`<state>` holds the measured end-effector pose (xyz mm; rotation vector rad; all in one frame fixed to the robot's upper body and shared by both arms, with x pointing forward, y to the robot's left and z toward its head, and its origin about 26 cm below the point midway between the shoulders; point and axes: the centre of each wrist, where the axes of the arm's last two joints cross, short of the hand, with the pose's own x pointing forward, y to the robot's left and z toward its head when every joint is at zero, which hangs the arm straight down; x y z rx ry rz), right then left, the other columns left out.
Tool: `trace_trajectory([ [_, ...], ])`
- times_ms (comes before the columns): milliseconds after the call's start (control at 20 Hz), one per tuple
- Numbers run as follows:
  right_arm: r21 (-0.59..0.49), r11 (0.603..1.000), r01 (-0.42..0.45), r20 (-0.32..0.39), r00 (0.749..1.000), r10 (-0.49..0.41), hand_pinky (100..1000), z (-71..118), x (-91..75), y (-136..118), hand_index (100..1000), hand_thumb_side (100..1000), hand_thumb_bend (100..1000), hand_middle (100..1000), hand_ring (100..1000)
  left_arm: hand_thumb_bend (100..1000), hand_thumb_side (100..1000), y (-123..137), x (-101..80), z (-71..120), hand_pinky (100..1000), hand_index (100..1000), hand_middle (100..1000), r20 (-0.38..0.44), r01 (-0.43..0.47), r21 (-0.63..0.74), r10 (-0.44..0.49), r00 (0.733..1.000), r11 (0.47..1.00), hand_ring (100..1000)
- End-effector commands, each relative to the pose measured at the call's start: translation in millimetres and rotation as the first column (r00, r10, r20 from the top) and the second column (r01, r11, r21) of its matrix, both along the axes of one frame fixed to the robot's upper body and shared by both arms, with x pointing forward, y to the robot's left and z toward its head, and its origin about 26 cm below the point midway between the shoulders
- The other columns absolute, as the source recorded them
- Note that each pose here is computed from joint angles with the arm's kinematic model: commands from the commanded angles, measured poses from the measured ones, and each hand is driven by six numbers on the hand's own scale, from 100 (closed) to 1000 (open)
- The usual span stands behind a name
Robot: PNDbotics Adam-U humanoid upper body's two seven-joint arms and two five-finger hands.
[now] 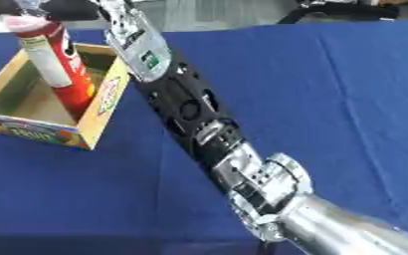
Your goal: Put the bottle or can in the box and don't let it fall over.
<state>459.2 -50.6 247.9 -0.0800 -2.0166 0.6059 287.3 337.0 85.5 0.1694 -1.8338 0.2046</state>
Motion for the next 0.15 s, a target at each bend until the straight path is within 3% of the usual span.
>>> trace_trajectory([
  [50,0.013,1.0,-0.011,0.032,0.999,0.01,880,17.3,-0.7,-14,928,339,959,1000,1000,496,888,6,-0.8,7.7,724,847,909,0.019,-0.01,0.029,0.01,1.0,1.0,1000],
  [150,0.012,1.0,-0.006,0.027,1.0,0.005,873,18.1,-0.1,-26,919,323,940,1000,1000,496,888,7,-1.6,6.8,724,847,909,0.015,-0.014,0.03,0.013,1.0,0.999,1000],
])
